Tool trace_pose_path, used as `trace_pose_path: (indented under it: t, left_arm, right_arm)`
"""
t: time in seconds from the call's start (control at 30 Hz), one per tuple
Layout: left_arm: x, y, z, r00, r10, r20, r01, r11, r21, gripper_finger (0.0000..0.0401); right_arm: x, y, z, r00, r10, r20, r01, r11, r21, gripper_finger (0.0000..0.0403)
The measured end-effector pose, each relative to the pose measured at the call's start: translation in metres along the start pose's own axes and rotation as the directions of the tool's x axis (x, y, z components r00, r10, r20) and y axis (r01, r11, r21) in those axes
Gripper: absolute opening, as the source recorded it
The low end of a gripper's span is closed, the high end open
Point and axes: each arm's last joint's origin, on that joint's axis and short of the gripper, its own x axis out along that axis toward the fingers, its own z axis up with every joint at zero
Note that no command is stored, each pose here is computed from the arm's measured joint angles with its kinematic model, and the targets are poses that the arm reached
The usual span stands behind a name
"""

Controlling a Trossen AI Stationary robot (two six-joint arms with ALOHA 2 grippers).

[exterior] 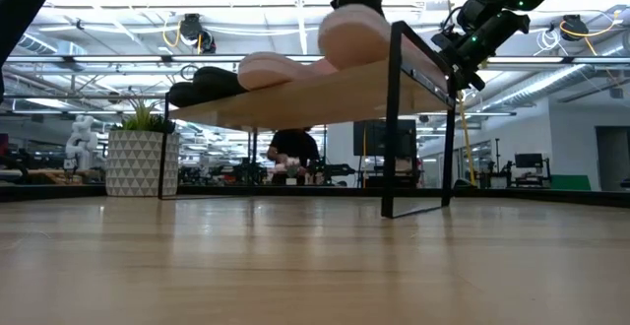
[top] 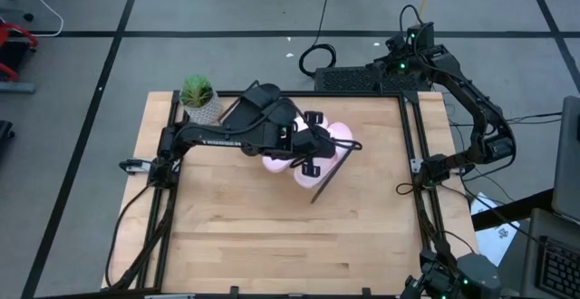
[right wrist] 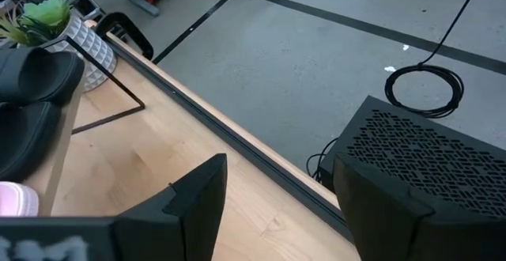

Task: Pick and place slides into the shelf
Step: Put the pink slipper on the shelf

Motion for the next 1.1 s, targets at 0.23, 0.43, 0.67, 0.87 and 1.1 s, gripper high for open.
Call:
trace_pose_path:
  t: [0.23, 0.43, 0.67, 0.87, 1.1]
  left_arm:
    - [-0.003, -0.008, -0.002, 0.999, -0.024, -0.038, 0.025, 0.999, 0.025, 0.0000]
    - [-0.004, -0.010, -0.005, 0.997, -0.041, -0.070, 0.043, 0.999, 0.020, 0.0000]
    - [-0.004, -0.010, -0.005, 0.996, -0.055, -0.072, 0.054, 0.999, -0.006, 0.0004]
    - [-0.004, -0.010, -0.005, 0.996, -0.058, -0.070, 0.056, 0.998, -0.032, 0.0036]
    - [-0.006, -0.010, -0.005, 0.996, -0.045, -0.071, 0.043, 0.999, -0.029, 0.0093]
  right_arm:
    - [0.000, 0.000, 0.000, 1.000, 0.001, 0.000, -0.001, 1.000, 0.015, 0.0222]
    - [0.000, 0.000, 0.000, 1.000, 0.001, 0.000, -0.001, 1.000, 0.015, 0.0222]
    - [0.000, 0.000, 0.000, 1.000, 0.001, -0.001, -0.001, 1.000, 0.016, 0.0222]
    - [0.000, 0.000, -0.001, 1.000, 0.004, -0.012, -0.004, 1.000, 0.021, 0.0222]
    - [0.000, 0.000, -0.003, 1.000, 0.006, -0.028, -0.005, 1.000, 0.031, 0.0222]
